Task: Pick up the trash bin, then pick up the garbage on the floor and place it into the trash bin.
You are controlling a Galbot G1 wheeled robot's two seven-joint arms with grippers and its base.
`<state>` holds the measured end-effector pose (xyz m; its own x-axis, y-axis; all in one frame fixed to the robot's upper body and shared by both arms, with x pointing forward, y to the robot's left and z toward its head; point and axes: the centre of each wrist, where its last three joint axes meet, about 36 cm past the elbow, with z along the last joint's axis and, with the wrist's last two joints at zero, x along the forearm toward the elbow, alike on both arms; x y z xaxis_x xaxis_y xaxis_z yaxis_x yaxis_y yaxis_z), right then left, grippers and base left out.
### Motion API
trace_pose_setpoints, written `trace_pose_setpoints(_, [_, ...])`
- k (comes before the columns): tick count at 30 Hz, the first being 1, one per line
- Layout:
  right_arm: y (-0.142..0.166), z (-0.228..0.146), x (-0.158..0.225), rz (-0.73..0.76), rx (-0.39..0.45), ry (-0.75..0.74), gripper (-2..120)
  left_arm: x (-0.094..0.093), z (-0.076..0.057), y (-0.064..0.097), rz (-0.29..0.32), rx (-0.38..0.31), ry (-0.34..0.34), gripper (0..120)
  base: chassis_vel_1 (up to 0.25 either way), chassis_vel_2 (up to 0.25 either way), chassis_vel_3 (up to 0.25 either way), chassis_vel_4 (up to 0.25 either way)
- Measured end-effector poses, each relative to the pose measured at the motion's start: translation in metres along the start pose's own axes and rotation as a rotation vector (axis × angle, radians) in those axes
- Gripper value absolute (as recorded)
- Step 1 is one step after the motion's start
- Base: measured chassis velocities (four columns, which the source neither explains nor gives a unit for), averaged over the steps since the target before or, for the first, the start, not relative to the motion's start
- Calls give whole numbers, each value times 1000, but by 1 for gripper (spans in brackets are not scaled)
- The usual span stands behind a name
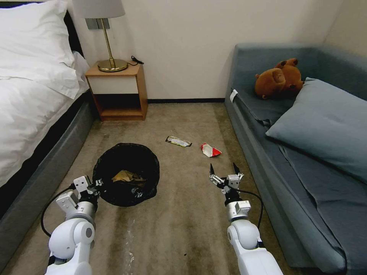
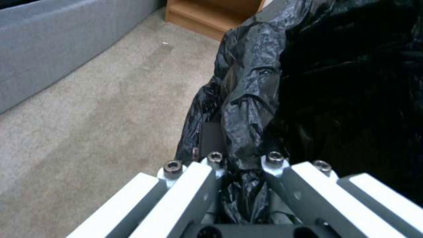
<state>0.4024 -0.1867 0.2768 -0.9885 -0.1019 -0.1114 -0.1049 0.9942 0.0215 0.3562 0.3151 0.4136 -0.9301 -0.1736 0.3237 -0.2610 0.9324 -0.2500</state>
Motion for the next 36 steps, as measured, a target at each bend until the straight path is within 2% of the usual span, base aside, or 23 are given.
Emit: trace_pose_setpoints(36, [1, 3, -3, -7, -3, 1, 100, -1, -1, -1, -2, -2, -8, 1, -78, 82, 76, -76])
